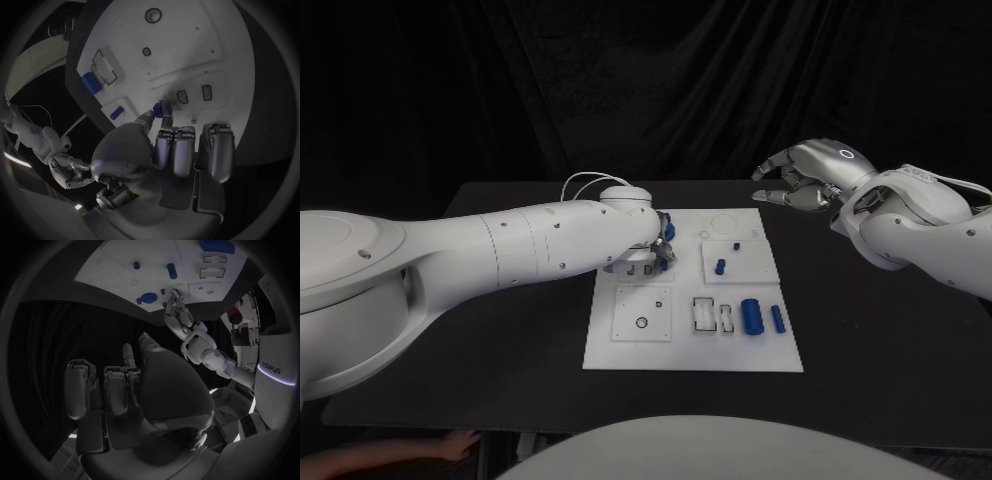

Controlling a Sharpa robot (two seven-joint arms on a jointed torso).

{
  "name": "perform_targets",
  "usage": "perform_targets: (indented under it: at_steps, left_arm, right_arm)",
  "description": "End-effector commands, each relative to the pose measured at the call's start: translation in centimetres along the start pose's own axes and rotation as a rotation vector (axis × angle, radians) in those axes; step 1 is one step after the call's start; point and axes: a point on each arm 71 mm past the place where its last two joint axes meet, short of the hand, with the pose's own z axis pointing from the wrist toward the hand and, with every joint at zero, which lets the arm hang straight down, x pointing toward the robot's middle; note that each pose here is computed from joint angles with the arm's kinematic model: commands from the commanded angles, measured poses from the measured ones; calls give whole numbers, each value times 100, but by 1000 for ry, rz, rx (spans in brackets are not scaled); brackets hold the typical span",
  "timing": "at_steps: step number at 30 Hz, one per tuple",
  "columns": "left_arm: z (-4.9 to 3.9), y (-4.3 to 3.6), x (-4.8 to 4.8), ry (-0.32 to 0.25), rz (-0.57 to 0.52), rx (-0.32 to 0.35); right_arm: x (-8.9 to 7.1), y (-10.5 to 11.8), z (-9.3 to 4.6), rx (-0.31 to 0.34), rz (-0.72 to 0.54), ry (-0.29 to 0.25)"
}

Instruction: Assemble the parts on the task board

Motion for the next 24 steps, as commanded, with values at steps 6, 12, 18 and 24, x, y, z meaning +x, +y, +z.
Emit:
perform_targets:
  at_steps: [6, 12, 18, 24]
  left_arm:
    - [4, -1, 23, 8, 2, 14]
    - [-4, 28, 26, 3, -4, 12]
    - [-16, 93, 28, -3, -13, 3]
    - [-36, 151, 36, -8, -22, -3]
  right_arm:
    - [9, -19, -9, 23, 0, 4]
    - [7, -28, -16, 25, -1, 5]
    - [6, -36, -24, 28, -1, 7]
    - [5, -45, -33, 31, -1, 9]
